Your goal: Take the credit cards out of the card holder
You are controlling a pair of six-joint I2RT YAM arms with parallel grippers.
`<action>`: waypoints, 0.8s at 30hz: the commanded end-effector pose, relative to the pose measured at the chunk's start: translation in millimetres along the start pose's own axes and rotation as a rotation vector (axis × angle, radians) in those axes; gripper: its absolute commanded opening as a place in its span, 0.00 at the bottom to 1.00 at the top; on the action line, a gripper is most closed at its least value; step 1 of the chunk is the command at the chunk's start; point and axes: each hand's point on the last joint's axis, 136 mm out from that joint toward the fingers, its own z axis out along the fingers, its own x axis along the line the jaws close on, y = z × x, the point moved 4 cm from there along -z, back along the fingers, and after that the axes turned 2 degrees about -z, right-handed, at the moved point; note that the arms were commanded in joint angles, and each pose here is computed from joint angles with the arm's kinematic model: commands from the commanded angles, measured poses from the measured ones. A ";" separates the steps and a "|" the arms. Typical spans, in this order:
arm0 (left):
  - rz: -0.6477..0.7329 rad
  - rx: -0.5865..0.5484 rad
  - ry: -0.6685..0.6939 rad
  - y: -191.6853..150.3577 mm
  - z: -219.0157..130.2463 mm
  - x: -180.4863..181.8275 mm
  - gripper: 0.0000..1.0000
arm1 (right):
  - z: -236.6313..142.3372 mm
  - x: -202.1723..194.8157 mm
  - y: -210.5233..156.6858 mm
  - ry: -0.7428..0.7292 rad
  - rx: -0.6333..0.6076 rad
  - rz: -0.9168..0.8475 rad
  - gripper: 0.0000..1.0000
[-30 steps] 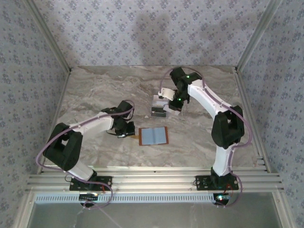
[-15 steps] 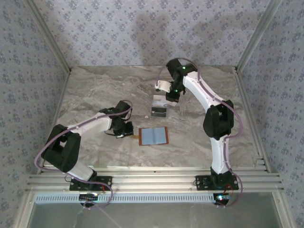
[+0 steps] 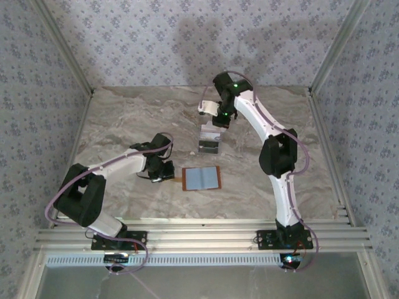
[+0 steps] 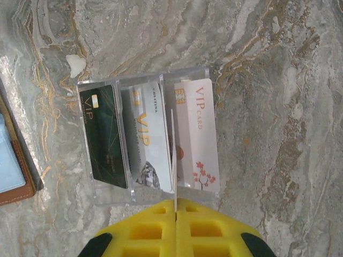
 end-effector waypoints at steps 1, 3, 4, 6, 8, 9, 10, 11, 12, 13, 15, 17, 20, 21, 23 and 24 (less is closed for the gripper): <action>-0.011 -0.014 -0.017 -0.9 -6.9 0.0 0.14 | 5.8 -4.9 2.7 -0.017 0.023 -0.121 0.00; -0.013 -0.012 -0.014 -1.2 -6.7 0.7 0.14 | 8.9 -6.2 6.4 -0.022 0.016 -0.130 0.00; -0.013 -0.012 -0.014 -1.4 -6.8 0.9 0.14 | 10.8 -7.1 7.4 -0.025 0.014 -0.132 0.00; -0.016 -0.013 -0.013 -1.3 -6.7 1.2 0.14 | 13.9 -8.2 9.4 -0.033 0.016 -0.141 0.00; -0.015 -0.013 -0.015 -1.7 -7.0 1.2 0.14 | 17.9 -8.1 10.1 -0.033 0.022 -0.150 0.00; -0.014 -0.013 -0.015 -1.9 -7.1 0.9 0.14 | 19.4 -8.7 10.4 -0.036 0.026 -0.154 0.00; -0.015 -0.013 -0.014 -1.7 -7.2 1.4 0.14 | 21.1 -8.8 10.3 -0.037 0.031 -0.160 0.00; -0.015 -0.013 -0.013 -1.9 -7.2 1.4 0.14 | 22.2 -9.0 10.8 -0.039 0.034 -0.164 0.00; -0.015 -0.013 -0.014 -1.8 -7.1 1.3 0.14 | 23.8 -9.7 10.4 -0.040 0.036 -0.167 0.00; -0.016 -0.013 -0.013 -1.8 -7.1 1.5 0.14 | 25.5 -9.5 10.3 -0.038 0.037 -0.168 0.00; -0.015 -0.010 -0.012 -2.1 -6.4 1.6 0.14 | 27.6 -9.8 10.0 -0.037 0.041 -0.171 0.00; -0.016 -0.011 -0.013 -1.9 -6.7 1.5 0.14 | 31.4 -9.3 8.6 -0.030 0.047 -0.172 0.00; -0.016 -0.010 -0.011 -1.9 -5.7 1.5 0.14 | 37.3 -7.7 6.6 -0.016 0.057 -0.175 0.00; -0.015 -0.009 -0.010 -1.8 -5.7 1.6 0.14 | 39.3 -7.7 6.1 -0.014 0.062 -0.175 0.00; -0.013 -0.008 -0.011 -2.1 -5.9 1.3 0.14 | 44.4 -7.3 4.4 -0.012 0.078 -0.177 0.00; -0.014 -0.009 -0.010 -2.0 -6.1 1.7 0.14 | 46.1 -8.2 4.3 -0.016 0.082 -0.177 0.04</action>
